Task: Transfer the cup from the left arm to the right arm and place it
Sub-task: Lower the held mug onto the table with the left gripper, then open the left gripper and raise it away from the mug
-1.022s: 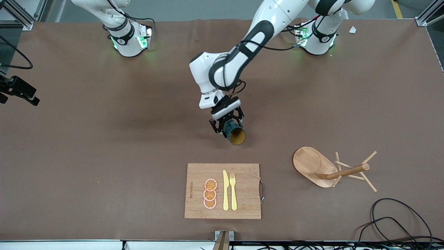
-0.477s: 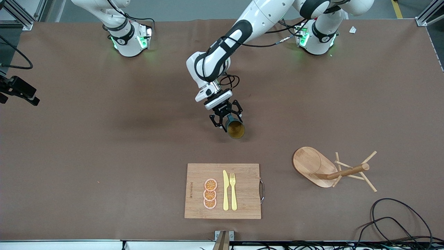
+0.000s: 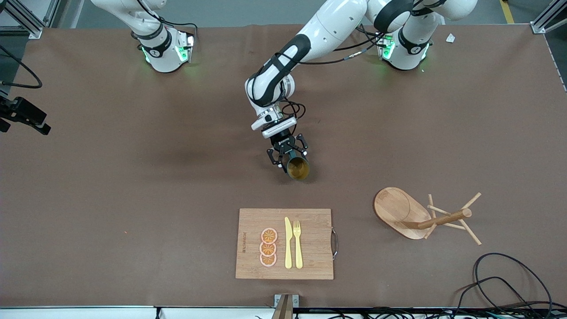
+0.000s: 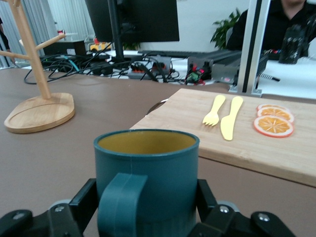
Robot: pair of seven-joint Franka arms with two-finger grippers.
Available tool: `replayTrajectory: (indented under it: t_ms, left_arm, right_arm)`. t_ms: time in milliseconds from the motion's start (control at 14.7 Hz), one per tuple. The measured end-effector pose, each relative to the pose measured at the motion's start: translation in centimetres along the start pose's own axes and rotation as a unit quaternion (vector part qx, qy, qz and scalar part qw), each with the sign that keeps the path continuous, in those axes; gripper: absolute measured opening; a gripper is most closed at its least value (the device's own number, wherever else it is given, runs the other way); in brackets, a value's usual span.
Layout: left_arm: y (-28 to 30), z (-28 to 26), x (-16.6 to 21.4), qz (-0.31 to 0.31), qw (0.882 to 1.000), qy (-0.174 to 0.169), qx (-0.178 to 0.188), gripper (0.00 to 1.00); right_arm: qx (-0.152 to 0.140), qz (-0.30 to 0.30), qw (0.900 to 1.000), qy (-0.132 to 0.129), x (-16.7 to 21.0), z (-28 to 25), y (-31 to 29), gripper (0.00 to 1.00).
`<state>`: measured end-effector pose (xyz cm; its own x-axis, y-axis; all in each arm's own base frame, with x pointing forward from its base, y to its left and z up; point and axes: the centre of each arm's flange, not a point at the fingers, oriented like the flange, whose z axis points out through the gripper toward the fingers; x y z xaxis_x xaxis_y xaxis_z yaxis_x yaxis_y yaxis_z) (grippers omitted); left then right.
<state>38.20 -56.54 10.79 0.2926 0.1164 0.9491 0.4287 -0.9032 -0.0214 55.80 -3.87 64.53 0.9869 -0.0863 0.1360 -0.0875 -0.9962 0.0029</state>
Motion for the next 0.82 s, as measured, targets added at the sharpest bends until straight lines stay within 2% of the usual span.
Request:
replayTrajectory:
  t_ms: [136, 272, 341, 613, 681, 817]
  left_arm:
    - [0.1, -0.3, -0.3, 0.0, 1.0, 0.005, -0.006, 0.85]
    - [0.2, -1.6, -0.7, 0.003, 1.0, 0.005, -0.016, 0.99]
    - [0.3, -2.7, -1.0, 0.006, 1.0, 0.007, -0.02, 1.0]
    - [-0.8, -8.2, -3.0, 0.013, 1.0, 0.007, 0.01, 1.0]
    - [-1.1, -9.5, -3.3, 0.011, 1.0, 0.001, 0.018, 1.0]
    - [-0.8, -12.4, -2.6, -0.004, 0.999, -0.031, 0.031, 1.0]
  right_arm:
    - [0.0, 0.0, 1.0, 0.0, 0.0, 0.0, 0.0, 1.0]
    - [0.0, 0.0, 1.0, 0.0, 0.0, 0.0, 0.0, 1.0]
    - [0.0, 0.0, 1.0, 0.0, 0.0, 0.0, 0.0, 1.0]
    - [0.0, 0.0, 1.0, -0.001, 0.0, 0.1, 0.0, 1.0]
    - [0.0, 0.0, 1.0, -0.001, 0.0, 0.1, 0.0, 1.0]
    - [0.0, 0.0, 1.0, -0.001, 0.0, 0.1, 0.0, 1.0]
